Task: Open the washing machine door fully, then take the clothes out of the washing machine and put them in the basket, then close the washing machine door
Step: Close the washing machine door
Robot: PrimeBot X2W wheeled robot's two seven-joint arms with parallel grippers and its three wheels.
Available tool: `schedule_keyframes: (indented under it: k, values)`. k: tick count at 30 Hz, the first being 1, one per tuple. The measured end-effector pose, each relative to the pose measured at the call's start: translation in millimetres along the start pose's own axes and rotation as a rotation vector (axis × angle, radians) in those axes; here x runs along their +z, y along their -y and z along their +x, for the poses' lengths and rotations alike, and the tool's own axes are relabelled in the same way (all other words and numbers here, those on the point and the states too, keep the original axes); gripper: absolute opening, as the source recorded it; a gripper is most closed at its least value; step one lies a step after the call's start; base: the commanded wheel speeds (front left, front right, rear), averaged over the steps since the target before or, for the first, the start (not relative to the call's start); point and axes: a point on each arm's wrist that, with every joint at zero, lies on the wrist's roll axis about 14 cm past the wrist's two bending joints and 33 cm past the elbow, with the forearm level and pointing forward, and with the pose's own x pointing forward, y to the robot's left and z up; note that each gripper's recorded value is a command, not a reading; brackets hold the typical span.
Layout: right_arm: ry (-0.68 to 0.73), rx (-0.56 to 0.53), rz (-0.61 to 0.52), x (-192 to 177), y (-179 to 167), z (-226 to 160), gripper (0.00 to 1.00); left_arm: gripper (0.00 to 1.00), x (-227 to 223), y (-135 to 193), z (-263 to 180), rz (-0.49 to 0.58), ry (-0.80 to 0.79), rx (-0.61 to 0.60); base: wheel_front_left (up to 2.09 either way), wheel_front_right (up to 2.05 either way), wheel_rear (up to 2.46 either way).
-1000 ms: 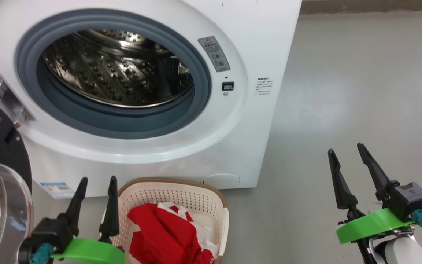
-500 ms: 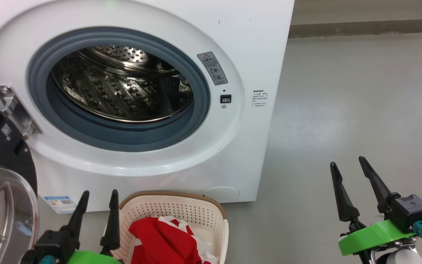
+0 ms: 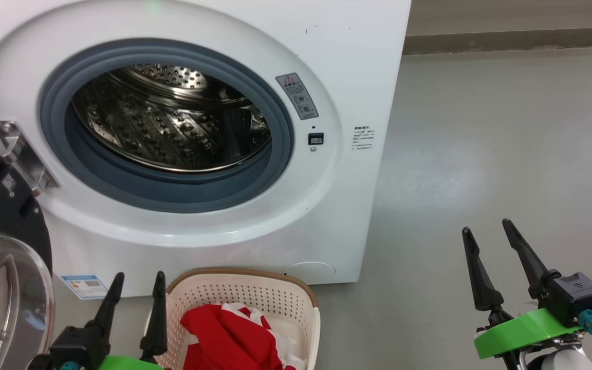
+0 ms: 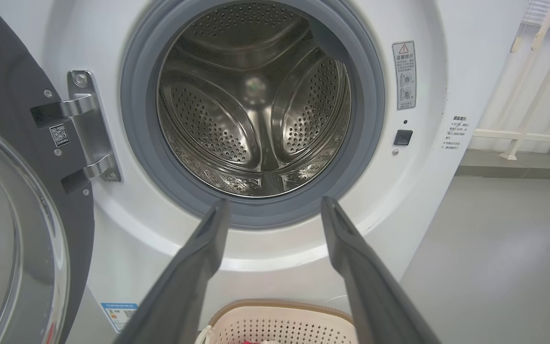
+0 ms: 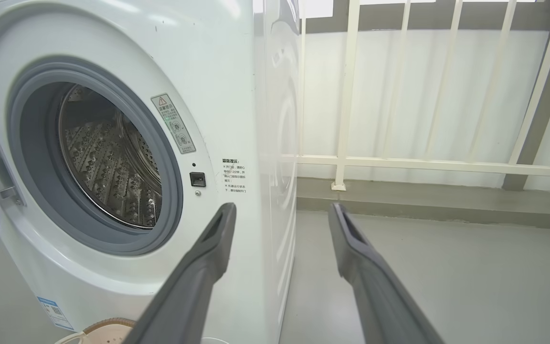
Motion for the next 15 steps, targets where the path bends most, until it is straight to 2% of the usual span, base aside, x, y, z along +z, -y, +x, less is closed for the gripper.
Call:
schedule_keyframes:
  k: [4,8,15]
  values:
    - [-0.002,0.0,0.002,-0.7,-0.3,0.0,1.0,1.0,-0.7,0.5,0.3,0.008,-0.003,-0.005,-0.64,0.98,-0.34]
    - [-0.005,0.0,0.002,-1.8,-0.5,0.4,1.0,1.0,-1.7,1.2,0.5,0.01,-0.006,-0.009,-1.1,1.6,-0.5]
    - [-0.013,0.0,0.002,-4.7,-0.3,1.1,1.0,1.0,-3.6,0.9,1.3,0.007,-0.011,-0.005,-1.81,2.12,-0.31]
